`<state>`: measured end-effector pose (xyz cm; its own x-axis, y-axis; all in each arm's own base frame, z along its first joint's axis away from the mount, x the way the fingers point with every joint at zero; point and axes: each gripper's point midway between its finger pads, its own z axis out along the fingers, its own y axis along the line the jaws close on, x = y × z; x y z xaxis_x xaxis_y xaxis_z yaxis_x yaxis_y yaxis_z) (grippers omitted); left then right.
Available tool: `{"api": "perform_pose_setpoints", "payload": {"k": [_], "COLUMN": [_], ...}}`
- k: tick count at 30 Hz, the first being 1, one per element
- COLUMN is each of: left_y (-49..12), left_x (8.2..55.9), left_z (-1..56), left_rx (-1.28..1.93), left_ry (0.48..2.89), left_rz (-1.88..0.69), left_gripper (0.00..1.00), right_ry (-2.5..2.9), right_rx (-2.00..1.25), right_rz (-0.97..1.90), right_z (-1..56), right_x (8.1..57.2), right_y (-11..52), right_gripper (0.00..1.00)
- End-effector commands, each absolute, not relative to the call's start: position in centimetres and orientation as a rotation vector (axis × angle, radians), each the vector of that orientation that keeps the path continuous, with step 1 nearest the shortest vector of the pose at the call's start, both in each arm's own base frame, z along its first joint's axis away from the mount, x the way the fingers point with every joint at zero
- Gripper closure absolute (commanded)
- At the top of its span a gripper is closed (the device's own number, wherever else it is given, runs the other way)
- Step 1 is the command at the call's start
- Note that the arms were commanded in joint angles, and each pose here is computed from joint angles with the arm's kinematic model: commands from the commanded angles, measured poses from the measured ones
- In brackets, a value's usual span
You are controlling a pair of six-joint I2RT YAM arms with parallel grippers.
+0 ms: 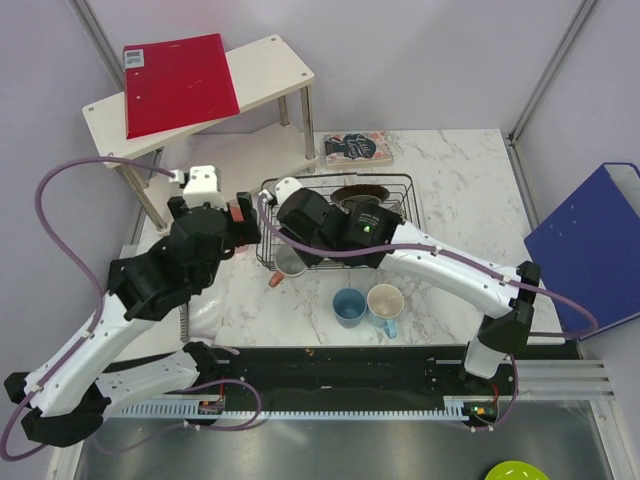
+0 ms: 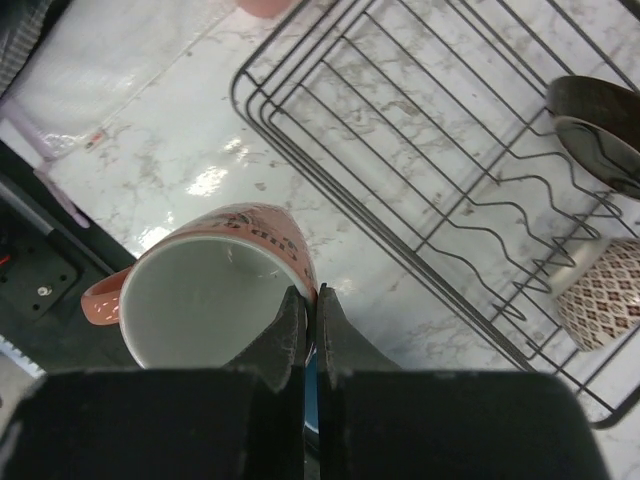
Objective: Unload the mixed dishes from the dish rack
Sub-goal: Place the cup at the center of the board.
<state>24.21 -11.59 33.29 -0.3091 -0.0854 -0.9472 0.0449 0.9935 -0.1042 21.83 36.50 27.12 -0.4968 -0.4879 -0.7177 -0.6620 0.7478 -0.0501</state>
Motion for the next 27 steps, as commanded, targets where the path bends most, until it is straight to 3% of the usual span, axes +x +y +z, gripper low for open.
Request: {"api": "perform_pose_setpoints", "payload": {"k": [1, 14, 27], "left_y": [-5.8, 4.3, 5.8], "left_x": [23.5, 16.9, 14.2], "left_z": [35.5, 31.0, 26.9], "left_rx": [-0.345, -0.816, -0.940], "left_ry": [1.792, 1.617, 1.659], "left_rz": [-0.027, 0.049, -0.032], "left_gripper": [0.01, 0.01, 0.01], "right_ry": [2.111, 2.075, 2.126], "right_rx": [-0.860, -0.968, -0.987], "right_rz": [0.469, 0.625, 0.664], "right_z": [29.4, 27.8, 22.6], "right_x": [20.7, 21.1, 25.6], "right_y": [40.8, 48.1, 51.5], "right_gripper": [1.00, 1.00, 1.00]}}
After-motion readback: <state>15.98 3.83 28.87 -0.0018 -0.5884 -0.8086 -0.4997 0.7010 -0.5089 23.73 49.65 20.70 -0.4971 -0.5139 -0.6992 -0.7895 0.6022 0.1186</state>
